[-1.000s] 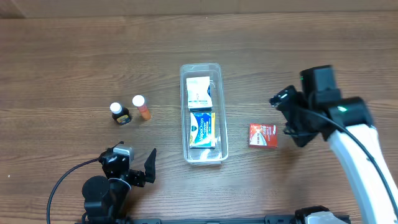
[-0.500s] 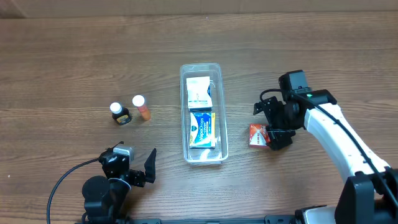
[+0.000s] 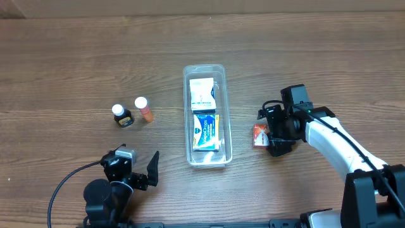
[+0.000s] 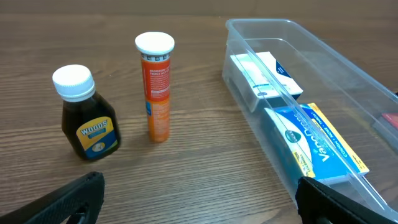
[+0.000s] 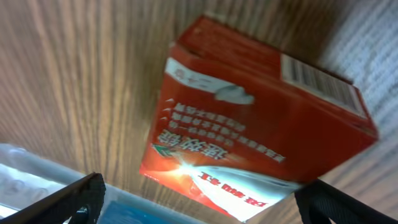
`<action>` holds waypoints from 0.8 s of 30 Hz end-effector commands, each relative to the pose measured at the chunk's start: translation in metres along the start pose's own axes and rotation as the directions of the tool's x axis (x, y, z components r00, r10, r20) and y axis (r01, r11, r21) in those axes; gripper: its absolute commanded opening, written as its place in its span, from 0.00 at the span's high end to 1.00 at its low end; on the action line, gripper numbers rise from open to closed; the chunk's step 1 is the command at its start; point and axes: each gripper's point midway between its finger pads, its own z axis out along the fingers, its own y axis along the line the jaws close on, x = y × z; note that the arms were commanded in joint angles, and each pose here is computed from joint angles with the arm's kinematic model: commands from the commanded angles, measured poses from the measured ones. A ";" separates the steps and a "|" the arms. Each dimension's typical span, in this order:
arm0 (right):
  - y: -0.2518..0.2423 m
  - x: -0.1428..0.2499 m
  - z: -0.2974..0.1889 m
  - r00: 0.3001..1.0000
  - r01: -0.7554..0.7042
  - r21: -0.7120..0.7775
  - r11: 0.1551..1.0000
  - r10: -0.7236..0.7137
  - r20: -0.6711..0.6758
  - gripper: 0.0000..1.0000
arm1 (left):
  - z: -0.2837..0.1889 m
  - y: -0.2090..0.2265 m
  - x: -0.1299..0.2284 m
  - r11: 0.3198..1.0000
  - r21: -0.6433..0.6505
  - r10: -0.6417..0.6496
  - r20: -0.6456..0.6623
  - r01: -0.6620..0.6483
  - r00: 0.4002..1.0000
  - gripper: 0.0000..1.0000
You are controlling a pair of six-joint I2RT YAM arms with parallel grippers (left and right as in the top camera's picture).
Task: Pack container
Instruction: 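Lower the right gripper and grasp the red box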
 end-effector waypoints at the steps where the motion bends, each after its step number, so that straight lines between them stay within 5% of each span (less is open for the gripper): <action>1: -0.003 -0.008 0.003 0.999 -0.017 0.007 1.000 0.016 0.038 0.00 | 0.000 0.000 -0.001 1.000 0.004 0.017 0.009 -0.017 1.000 0.00; 17: -0.022 -0.017 0.027 0.998 0.014 0.093 0.996 -0.018 0.053 0.01 | 0.000 0.000 -0.001 1.000 0.004 0.016 0.009 -0.016 1.000 0.00; 24: -0.004 -0.018 0.023 0.968 0.244 0.062 0.968 -0.247 0.044 0.18 | 0.000 -0.001 -0.001 1.000 0.004 0.016 0.010 -0.016 1.000 0.00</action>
